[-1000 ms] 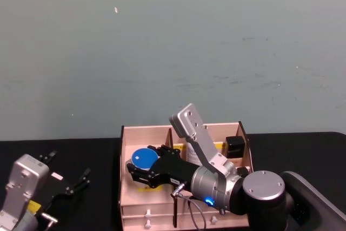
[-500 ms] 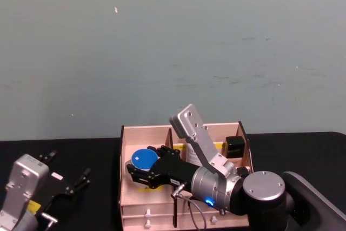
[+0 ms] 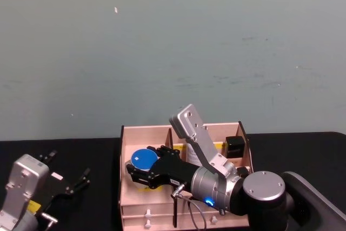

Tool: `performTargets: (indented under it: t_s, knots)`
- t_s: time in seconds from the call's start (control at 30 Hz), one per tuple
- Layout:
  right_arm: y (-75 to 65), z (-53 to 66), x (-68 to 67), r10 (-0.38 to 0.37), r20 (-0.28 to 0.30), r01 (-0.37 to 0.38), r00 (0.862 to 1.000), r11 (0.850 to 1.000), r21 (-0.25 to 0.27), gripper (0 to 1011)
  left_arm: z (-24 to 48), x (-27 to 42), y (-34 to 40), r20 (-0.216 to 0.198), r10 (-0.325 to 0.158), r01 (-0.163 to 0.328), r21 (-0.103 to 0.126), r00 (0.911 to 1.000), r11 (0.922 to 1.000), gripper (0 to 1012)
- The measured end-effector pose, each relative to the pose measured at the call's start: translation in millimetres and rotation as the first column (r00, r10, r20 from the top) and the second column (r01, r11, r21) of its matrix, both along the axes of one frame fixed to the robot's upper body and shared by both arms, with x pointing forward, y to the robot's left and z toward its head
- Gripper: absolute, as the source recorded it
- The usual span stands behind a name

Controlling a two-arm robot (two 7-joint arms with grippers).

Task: Pick up the facial cleanser and watermelon frost from the table and place them into the tiered storage box.

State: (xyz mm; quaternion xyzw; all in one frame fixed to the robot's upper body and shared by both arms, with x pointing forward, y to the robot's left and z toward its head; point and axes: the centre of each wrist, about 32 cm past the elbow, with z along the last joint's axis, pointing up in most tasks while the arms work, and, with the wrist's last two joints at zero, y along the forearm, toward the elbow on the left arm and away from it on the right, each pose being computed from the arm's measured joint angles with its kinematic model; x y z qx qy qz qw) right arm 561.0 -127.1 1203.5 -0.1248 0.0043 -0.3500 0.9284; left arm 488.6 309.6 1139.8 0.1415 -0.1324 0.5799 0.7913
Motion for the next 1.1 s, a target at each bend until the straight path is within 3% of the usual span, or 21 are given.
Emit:
performTargets:
  t_s: [0.17, 0.5, 1.1]
  knots:
    - [0.0, 0.1, 0.0, 0.000, 0.000, 0.000, 1.000, 1.000, 0.001, 748, 0.0, 0.0, 0.0, 0.000, 0.000, 0.000, 0.000, 1.0000, 1.0000, 1001]
    - [0.0, 0.1, 0.0, 0.001, 0.000, -0.001, 1.000, 1.000, 0.001, 1002, 0.0, 0.0, 0.0, 0.000, 0.000, 0.000, 0.000, 1.0000, 1.0000, 1001]
    - [0.0, 0.0, 0.0, 0.000, 0.000, 0.000, 1.000, 1.000, 0.001, 1002, 0.0, 0.0, 0.0, 0.000, 0.000, 0.000, 0.000, 1.0000, 1.0000, 1001]
